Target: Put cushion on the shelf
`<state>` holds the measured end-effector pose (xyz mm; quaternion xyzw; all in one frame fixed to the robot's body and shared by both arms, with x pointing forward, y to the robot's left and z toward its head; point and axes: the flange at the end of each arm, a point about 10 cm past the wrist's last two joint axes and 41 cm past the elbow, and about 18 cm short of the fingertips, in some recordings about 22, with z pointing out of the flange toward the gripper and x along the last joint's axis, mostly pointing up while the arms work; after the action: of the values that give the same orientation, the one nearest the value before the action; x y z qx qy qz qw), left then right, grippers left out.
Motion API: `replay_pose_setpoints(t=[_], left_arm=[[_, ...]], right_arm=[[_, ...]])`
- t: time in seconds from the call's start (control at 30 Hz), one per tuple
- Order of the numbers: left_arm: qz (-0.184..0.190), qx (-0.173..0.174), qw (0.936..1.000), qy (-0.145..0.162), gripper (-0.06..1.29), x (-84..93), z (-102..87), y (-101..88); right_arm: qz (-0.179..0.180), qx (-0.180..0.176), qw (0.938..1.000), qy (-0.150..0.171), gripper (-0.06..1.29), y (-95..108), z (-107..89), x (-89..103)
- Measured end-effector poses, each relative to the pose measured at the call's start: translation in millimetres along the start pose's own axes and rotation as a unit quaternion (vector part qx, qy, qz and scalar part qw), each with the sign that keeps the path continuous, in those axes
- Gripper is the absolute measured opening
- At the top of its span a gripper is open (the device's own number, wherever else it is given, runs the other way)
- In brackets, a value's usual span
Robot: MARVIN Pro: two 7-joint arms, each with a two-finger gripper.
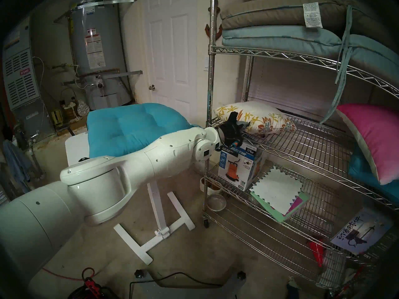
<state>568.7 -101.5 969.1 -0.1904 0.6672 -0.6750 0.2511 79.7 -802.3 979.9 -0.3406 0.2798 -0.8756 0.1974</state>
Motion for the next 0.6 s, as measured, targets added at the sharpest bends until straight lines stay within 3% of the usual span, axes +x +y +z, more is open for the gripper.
replay_pose_setpoints(t=[0.6], left_arm=[[-0.012, 0.01, 0.9999, 0.0, -0.02, 21.9, 25.4, -8.9]], right_arm=[[0.0, 0.0, 1.0, 0.0, 1.24, 0.0, 0.0, 0.0]])
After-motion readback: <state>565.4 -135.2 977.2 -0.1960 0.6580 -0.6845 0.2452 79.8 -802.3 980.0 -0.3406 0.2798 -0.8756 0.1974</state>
